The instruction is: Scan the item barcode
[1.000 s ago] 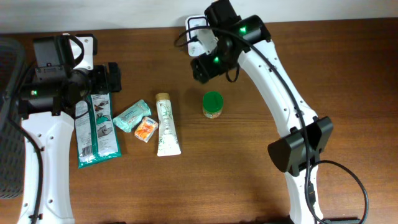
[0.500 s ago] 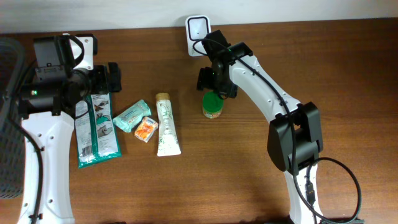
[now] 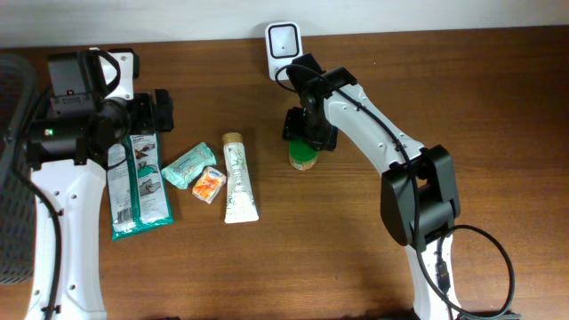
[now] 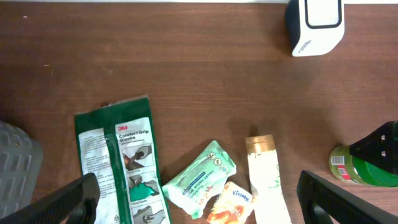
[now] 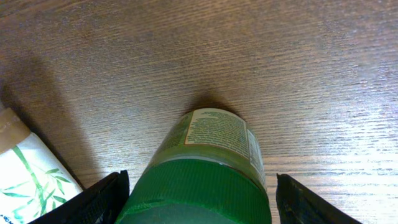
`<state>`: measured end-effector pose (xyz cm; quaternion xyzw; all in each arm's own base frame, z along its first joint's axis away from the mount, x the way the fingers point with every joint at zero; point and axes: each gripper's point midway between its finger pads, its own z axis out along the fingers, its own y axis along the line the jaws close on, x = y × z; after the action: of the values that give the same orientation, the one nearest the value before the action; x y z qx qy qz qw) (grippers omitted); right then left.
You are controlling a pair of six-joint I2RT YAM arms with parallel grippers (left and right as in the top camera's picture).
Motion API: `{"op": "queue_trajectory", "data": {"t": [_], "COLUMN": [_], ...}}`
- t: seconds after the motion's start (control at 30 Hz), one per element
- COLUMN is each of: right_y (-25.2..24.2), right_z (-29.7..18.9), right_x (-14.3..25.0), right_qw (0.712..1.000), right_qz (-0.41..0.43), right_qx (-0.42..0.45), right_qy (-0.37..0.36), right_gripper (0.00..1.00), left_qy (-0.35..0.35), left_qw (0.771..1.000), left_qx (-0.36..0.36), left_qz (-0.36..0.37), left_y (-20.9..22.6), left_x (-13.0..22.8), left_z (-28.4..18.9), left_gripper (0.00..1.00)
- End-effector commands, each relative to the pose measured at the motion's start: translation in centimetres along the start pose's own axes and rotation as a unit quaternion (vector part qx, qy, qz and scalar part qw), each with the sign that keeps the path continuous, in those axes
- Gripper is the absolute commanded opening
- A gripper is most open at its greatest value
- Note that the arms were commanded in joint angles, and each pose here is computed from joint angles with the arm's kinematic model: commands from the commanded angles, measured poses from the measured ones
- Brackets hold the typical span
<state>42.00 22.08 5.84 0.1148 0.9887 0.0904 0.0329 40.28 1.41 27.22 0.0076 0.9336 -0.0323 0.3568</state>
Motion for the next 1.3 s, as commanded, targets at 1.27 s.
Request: {"op": "queue_trajectory", "data": {"t": [1.27], "right_y": [5.9], "right_z": [-6.5], "right_x": [2.1], "right_qw": [0.912], "right_qz": [-0.381], "right_qx": [-0.154], "right_qy": [0.016], "right_gripper": [0.62], "left_qy": [-0.007], "left_qw": [1.000], "left_qx": [0.005], "left_qz": [0.005], "left_y": [-0.2], "left_x": [-0.5], "left_z": [-0.2], "left_gripper": [0.99]}}
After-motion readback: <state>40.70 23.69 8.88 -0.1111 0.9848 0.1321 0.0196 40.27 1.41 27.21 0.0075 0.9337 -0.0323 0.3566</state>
